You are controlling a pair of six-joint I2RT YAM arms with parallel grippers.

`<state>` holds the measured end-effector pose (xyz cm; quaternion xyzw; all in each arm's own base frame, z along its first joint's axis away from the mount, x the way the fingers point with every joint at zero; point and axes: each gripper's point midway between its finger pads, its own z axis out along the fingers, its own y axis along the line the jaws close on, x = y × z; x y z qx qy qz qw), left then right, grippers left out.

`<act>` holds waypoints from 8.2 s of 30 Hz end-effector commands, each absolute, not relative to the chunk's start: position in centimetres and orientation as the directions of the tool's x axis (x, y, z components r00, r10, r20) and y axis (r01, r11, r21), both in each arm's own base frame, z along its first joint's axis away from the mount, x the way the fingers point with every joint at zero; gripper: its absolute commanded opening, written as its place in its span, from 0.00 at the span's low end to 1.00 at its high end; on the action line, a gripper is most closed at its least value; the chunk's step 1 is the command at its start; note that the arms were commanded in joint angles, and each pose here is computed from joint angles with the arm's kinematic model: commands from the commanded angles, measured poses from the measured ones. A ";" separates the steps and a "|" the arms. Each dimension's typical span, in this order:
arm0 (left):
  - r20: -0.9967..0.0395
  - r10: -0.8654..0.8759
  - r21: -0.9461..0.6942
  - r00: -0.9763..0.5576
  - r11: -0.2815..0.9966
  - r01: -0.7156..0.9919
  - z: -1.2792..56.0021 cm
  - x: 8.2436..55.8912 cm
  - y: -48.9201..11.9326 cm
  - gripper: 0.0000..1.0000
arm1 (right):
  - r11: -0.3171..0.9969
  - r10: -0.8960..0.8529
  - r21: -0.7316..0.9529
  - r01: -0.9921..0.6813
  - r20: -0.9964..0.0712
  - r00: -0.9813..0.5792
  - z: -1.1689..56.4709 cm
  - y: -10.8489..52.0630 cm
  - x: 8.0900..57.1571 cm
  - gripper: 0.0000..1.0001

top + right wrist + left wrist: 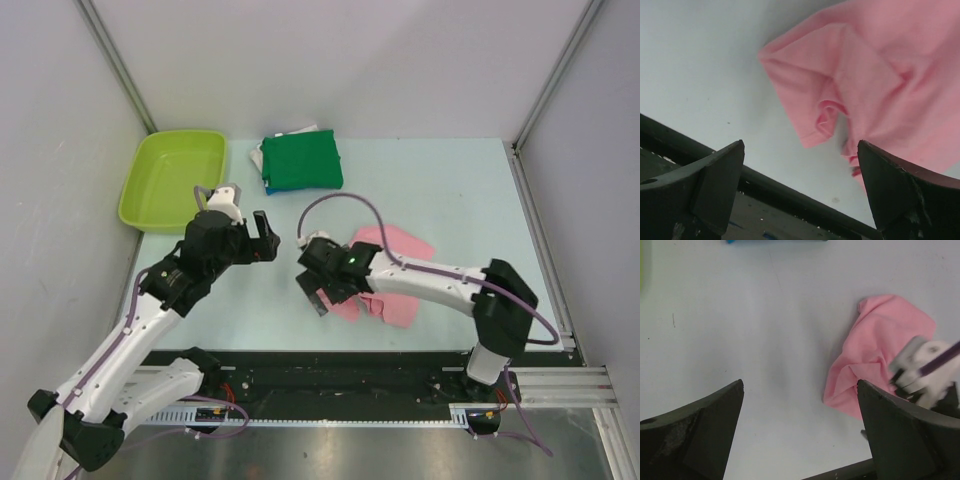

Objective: Fold and stack the t-shirts
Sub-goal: Move the tshirt to the center of the board, then flatten the tshirt out

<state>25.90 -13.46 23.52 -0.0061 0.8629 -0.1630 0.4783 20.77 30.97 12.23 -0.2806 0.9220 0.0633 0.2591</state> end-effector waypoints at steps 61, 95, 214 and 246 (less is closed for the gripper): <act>-0.845 -0.222 -0.324 -0.486 0.936 0.136 25.5 24.9 -12.4 1.00 | 0.865 -0.098 0.105 -0.491 -0.923 -0.371 38.4 36.6 28.6 0.00; -0.809 -0.035 -0.414 -0.587 0.743 0.526 23.5 20.6 -24.3 0.97 | 0.997 0.065 0.055 0.045 -0.958 -0.279 38.8 14.2 32.4 0.00; -0.692 0.609 0.018 -0.386 0.550 0.835 7.9 21.2 -53.4 0.70 | 0.731 0.483 0.160 0.663 -0.808 -0.337 21.3 -5.7 31.2 1.00; -0.763 0.590 -0.079 -0.265 0.321 0.944 10.3 17.6 -58.1 0.78 | 0.749 0.472 0.167 0.641 -0.813 -0.339 21.3 -5.4 30.9 1.00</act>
